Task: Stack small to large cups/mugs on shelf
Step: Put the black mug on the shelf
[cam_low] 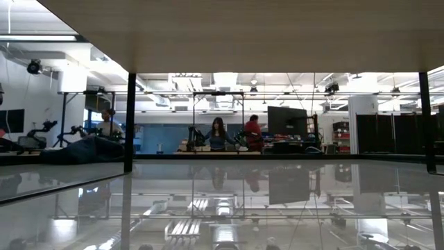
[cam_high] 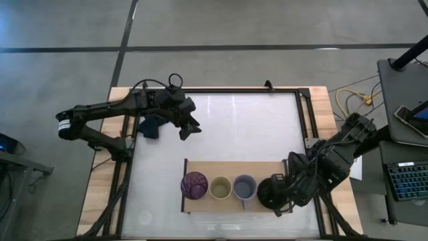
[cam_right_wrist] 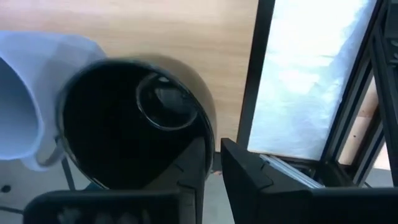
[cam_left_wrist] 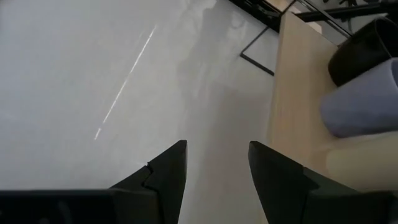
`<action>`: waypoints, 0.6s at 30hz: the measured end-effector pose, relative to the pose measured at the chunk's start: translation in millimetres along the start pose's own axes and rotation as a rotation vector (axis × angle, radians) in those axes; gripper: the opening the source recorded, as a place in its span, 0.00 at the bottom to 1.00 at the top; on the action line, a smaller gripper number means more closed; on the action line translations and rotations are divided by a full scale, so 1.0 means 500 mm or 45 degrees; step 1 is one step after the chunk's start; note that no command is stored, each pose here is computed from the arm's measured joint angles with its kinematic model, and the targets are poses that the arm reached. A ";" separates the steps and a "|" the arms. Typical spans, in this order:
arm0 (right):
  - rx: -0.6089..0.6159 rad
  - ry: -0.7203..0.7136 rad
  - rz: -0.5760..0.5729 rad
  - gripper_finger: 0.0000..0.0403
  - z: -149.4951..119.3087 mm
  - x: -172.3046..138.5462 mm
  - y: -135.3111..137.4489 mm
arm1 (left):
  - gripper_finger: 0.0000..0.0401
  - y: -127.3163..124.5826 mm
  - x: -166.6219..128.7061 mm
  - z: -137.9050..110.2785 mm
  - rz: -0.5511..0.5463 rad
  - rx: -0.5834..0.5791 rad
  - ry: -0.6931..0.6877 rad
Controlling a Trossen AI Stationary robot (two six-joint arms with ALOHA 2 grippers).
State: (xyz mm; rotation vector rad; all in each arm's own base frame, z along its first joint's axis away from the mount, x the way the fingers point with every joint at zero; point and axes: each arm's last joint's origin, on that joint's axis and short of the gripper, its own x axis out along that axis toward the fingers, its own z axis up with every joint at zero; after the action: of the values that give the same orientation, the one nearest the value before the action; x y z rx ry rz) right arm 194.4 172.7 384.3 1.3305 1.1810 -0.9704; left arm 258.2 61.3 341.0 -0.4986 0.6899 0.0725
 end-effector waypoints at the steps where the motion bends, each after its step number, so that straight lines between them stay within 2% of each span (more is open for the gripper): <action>1: -0.003 -0.004 0.007 0.11 0.000 -0.002 -0.003 | 0.39 -0.003 0.001 -0.001 -0.005 0.005 0.004; 6: -0.012 0.034 0.005 0.03 -0.008 -0.012 -0.021 | 0.39 -0.019 0.008 -0.008 -0.042 0.042 0.015; 9: -0.048 0.077 -0.019 0.02 -0.022 -0.017 -0.035 | 0.38 -0.030 0.011 -0.005 -0.072 0.073 -0.017; 12: -0.082 0.113 -0.028 0.02 -0.039 -0.025 -0.049 | 0.36 -0.041 0.004 0.010 -0.103 0.103 -0.092; 18: -0.176 0.180 0.004 0.02 -0.072 -0.042 -0.074 | 0.29 -0.071 -0.047 0.070 -0.167 0.165 -0.352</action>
State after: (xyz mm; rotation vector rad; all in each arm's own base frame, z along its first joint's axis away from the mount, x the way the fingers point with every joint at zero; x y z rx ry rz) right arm 151.7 203.8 401.8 1.3059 1.3286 -0.7878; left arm 268.9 48.3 393.5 -0.3987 0.3877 -0.0265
